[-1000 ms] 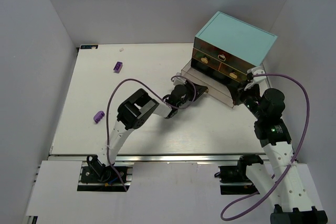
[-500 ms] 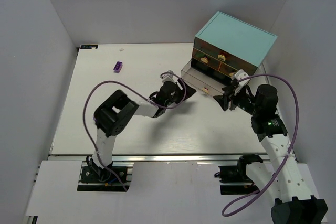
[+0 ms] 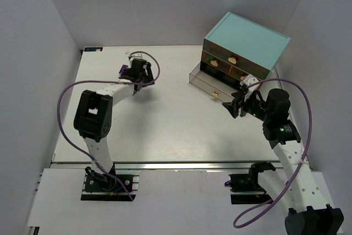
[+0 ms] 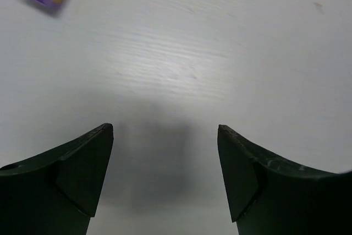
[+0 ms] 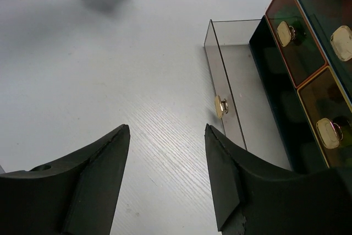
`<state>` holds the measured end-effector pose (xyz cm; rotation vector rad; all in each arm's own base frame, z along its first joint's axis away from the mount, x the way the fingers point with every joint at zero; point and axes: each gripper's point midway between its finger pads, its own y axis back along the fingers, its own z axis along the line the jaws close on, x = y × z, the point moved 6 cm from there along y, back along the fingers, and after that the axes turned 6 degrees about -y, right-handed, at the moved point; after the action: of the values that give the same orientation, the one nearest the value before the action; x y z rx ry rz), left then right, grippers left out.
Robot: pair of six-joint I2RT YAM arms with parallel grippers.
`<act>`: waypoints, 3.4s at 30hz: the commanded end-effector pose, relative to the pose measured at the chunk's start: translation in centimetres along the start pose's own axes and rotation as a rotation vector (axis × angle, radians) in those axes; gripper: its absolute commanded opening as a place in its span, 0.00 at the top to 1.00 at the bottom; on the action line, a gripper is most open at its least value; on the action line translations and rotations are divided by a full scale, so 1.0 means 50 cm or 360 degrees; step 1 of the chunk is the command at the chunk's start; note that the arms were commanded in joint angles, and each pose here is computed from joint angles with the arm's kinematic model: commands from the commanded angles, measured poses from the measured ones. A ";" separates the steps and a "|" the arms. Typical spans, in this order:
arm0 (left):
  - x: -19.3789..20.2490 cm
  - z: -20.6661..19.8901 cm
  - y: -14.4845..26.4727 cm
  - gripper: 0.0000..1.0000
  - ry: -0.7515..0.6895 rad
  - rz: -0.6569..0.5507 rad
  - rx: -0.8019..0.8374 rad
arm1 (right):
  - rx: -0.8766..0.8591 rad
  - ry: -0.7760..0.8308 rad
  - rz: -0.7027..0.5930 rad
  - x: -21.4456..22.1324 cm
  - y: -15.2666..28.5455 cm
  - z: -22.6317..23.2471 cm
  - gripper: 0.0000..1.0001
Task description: Sort the legos into containers by color
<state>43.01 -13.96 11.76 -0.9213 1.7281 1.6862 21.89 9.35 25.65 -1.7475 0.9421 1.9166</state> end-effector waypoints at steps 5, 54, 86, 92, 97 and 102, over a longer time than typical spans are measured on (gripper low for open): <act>-0.049 0.126 -0.100 0.08 -0.0385 0.0215 -0.0149 | 0.0049 0.0074 -0.0063 -0.019 0.003 -0.007 0.36; -0.174 0.203 -0.181 0.65 -0.0583 0.0000 0.0470 | 0.0199 0.0042 -0.0045 -0.018 -0.004 -0.029 0.35; -0.109 -0.525 0.068 0.77 0.1151 -0.0034 0.1525 | 0.0737 -0.0113 -0.0229 -0.040 0.028 -0.090 1.00; -0.127 -0.574 0.041 0.37 0.1144 -0.0079 0.1398 | 0.0730 -0.0105 -0.0235 -0.043 0.030 -0.088 1.00; -0.131 -0.583 0.057 0.24 0.1111 -0.0087 0.1420 | 0.0685 -0.0084 -0.0228 -0.043 0.029 -0.082 0.83; -0.179 -0.550 0.139 0.25 0.0948 -0.0224 0.1434 | 0.0452 0.0008 -0.0187 -0.037 0.023 -0.049 0.63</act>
<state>46.80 -42.18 16.88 -1.0762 2.5241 0.4792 23.81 6.28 27.04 -1.4795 1.1014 1.5967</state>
